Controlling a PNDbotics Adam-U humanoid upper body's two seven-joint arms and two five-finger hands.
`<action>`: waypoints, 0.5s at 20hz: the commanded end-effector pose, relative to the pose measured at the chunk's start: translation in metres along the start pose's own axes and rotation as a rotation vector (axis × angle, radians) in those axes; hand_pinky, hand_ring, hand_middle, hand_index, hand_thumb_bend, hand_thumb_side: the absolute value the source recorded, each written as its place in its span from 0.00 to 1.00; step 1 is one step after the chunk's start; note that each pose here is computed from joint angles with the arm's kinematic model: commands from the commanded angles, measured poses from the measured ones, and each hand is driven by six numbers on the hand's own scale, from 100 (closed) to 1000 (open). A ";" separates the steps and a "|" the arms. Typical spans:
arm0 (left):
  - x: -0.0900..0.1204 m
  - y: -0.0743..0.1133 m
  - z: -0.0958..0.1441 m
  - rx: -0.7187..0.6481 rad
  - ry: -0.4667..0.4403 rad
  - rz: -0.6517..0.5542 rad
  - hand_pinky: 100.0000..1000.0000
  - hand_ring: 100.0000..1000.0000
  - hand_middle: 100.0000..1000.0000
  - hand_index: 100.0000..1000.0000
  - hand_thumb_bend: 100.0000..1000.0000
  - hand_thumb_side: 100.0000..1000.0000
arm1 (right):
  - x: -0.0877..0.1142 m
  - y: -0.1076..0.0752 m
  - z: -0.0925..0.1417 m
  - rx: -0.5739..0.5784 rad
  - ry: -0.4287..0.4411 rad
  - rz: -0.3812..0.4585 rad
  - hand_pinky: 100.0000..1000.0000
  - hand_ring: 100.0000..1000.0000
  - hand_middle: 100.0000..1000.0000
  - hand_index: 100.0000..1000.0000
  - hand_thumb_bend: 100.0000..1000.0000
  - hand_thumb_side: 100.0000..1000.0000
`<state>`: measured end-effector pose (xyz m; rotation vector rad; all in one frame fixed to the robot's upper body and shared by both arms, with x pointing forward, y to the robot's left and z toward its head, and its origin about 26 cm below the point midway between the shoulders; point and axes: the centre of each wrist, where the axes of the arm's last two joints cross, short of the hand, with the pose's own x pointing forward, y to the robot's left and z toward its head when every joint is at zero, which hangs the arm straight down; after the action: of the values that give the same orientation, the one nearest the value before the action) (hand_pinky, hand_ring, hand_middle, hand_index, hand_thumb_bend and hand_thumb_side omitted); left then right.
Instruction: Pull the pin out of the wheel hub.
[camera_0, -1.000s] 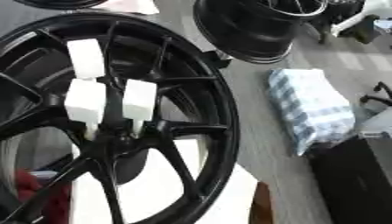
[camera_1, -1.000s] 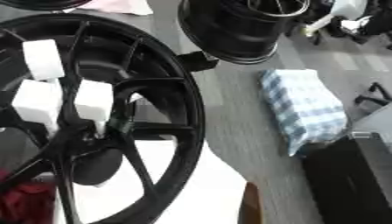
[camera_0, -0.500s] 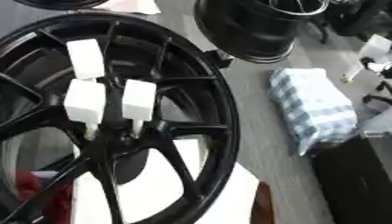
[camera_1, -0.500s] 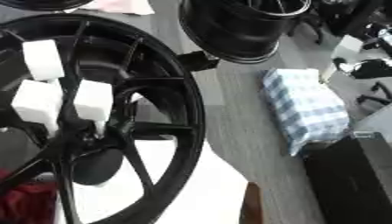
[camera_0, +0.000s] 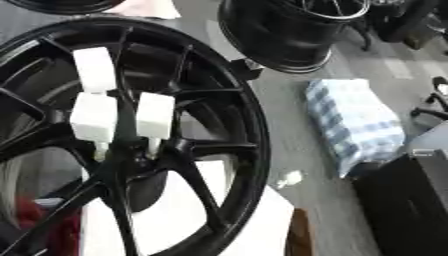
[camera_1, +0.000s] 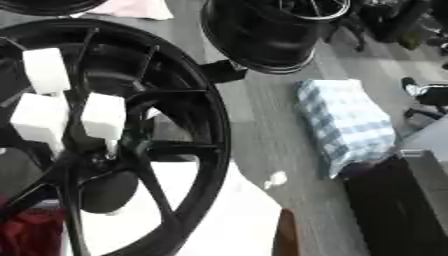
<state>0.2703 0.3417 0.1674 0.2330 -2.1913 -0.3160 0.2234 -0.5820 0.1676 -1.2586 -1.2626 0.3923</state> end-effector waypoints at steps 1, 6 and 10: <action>0.006 0.002 -0.004 -0.013 -0.026 -0.007 1.00 0.56 0.56 0.77 0.00 0.76 | 0.007 -0.017 -0.007 -0.063 0.022 0.043 0.85 1.00 1.00 0.97 0.47 0.01; 0.006 0.002 -0.004 -0.016 -0.028 -0.005 1.00 0.56 0.56 0.76 0.00 0.76 | 0.027 -0.017 -0.010 -0.127 -0.011 -0.004 0.77 0.92 0.81 0.87 0.45 0.09; 0.006 0.001 -0.004 -0.019 -0.029 -0.004 1.00 0.56 0.56 0.76 0.00 0.76 | 0.053 -0.017 -0.012 -0.186 -0.121 -0.081 0.70 0.76 0.62 0.80 0.24 0.20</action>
<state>0.2703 0.3415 0.1675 0.2267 -2.1917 -0.3229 0.2436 -0.5548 0.1891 -1.3180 -1.4135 0.2918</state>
